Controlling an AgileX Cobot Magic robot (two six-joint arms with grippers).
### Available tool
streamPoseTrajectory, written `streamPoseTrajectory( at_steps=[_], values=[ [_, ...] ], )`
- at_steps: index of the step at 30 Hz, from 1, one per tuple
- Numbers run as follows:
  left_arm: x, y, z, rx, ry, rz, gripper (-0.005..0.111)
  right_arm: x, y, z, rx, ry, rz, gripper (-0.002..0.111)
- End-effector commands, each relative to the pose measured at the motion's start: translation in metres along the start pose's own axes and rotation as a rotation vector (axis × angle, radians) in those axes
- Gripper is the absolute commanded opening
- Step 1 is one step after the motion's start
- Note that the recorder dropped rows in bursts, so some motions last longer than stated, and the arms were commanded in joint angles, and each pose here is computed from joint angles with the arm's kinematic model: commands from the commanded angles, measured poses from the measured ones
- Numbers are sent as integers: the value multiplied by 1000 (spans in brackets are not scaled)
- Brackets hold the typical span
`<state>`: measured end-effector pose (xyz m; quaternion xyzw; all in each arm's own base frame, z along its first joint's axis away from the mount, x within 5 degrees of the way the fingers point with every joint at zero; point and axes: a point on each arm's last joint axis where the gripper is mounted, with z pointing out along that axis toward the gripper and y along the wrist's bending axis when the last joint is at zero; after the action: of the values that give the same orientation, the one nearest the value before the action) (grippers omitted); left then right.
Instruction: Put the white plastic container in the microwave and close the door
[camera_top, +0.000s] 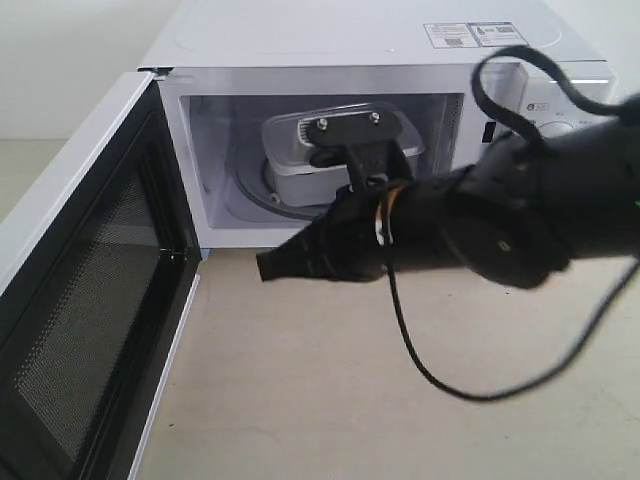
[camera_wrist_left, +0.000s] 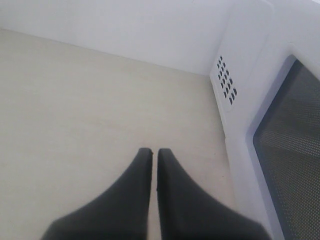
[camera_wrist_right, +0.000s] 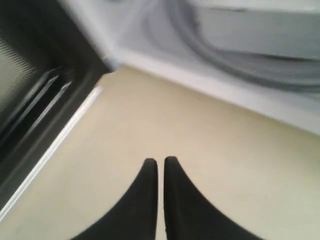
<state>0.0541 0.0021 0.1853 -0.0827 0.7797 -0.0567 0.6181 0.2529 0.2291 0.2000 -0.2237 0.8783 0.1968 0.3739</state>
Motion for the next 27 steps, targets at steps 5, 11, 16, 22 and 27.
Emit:
streamPoseTrajectory(
  at_steps=[5,11,16,22,27],
  values=[
    [0,0,0,1,-5,0,4,49,19,-77,-227,-308,-139,0],
    [0,0,0,1,-5,0,4,91,-4,-118,-160,-407,-166,0],
    [0,0,0,1,-5,0,4,112,-25,-146,-53,-487,-82,0],
    [-14,-2,-1,11,-164,162,4,125,-29,-153,-61,-458,-60,0],
    [-35,-14,-8,84,-404,355,4,126,-29,-152,-61,-447,-60,0]
  ],
)
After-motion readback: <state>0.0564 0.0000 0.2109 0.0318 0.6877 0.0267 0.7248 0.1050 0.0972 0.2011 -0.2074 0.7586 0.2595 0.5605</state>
